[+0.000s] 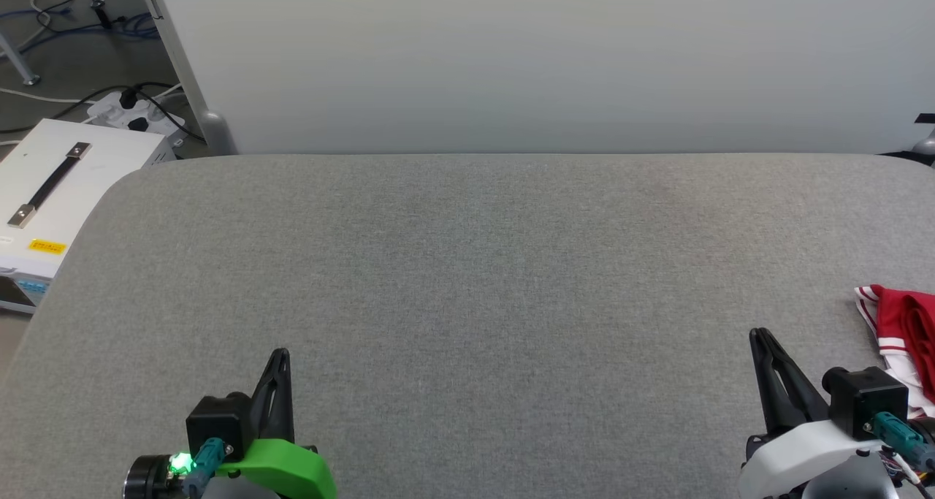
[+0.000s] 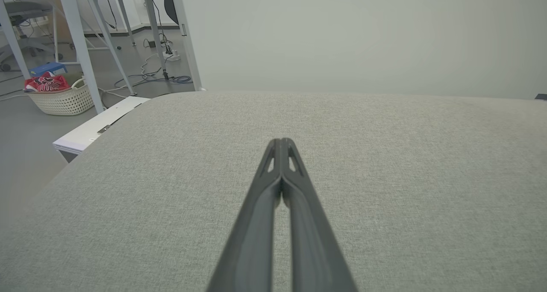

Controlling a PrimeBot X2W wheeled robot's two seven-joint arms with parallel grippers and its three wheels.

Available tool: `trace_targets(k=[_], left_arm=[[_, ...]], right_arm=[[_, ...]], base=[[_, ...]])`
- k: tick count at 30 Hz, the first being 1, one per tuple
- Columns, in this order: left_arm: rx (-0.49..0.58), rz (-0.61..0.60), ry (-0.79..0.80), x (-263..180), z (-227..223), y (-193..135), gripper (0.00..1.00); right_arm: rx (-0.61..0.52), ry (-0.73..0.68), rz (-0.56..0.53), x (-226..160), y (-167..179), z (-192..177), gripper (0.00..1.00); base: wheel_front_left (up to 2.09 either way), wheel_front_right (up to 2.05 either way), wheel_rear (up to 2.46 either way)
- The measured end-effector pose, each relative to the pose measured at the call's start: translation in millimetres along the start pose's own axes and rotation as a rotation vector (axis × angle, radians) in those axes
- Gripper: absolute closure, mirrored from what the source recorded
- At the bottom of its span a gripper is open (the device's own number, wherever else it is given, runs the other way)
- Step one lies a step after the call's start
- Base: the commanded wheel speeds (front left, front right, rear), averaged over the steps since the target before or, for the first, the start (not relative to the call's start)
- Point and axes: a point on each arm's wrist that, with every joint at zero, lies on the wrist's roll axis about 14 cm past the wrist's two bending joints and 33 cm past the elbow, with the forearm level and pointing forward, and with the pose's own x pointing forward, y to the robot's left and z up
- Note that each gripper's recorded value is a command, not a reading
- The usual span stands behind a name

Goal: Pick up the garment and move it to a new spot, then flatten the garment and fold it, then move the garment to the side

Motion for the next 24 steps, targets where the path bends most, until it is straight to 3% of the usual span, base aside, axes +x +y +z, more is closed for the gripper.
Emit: trace_targets(k=[24], left_arm=[[0.031, 0.0, 0.009, 8.1, 6.4, -1.6, 1.0]], right_arm=[[-0.025, 0.022, 0.004, 8.8, 0.4, -6.7, 1.0]], base=[[0.0, 0.0, 0.0]])
